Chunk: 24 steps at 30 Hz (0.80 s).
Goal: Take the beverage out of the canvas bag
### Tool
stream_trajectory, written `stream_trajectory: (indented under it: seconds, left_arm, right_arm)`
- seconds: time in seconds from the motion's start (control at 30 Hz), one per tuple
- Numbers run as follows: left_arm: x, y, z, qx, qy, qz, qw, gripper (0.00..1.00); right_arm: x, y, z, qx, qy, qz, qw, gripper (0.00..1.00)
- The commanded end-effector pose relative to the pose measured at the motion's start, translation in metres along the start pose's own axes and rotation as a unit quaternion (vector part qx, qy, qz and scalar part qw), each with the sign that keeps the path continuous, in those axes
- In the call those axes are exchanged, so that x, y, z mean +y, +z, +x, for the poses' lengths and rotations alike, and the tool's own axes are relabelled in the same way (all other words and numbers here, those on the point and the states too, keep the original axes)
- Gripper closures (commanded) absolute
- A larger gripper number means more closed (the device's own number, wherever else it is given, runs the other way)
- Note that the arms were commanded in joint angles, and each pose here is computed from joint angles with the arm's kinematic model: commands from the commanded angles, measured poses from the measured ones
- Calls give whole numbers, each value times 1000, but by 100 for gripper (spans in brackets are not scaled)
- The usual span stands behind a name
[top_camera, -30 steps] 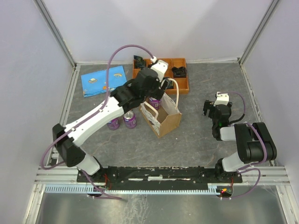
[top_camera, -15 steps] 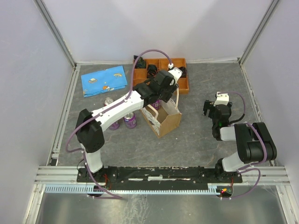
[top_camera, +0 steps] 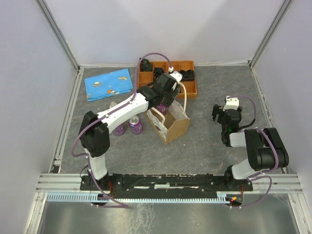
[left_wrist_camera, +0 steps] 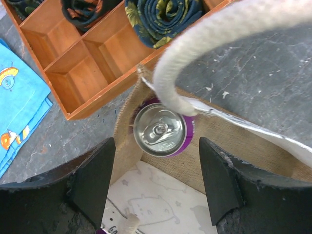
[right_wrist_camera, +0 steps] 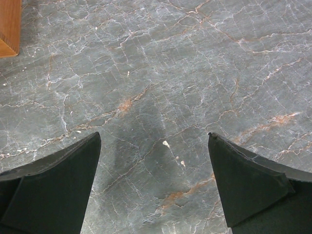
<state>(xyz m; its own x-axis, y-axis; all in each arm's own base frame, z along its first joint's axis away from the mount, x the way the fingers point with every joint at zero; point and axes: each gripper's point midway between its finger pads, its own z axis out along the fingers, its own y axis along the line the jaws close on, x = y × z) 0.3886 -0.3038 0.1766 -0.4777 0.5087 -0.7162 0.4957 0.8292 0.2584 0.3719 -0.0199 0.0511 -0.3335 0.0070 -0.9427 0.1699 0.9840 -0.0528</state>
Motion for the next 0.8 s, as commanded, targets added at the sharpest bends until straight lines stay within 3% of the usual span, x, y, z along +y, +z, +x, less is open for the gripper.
stream_trajectory:
  seconds: [0.0, 0.53, 0.77]
  left_arm:
    - [2, 10, 1, -4, -27, -10, 1000, 23]
    - [-5, 22, 17, 19, -28, 2, 999, 23]
    - [-1, 10, 3, -7, -37, 3, 999, 22]
  right_arm:
    - [0, 5, -23, -33, 6, 0, 999, 1]
    - [0, 5, -23, -33, 6, 0, 999, 1]
    - [0, 5, -23, -33, 6, 0, 999, 1]
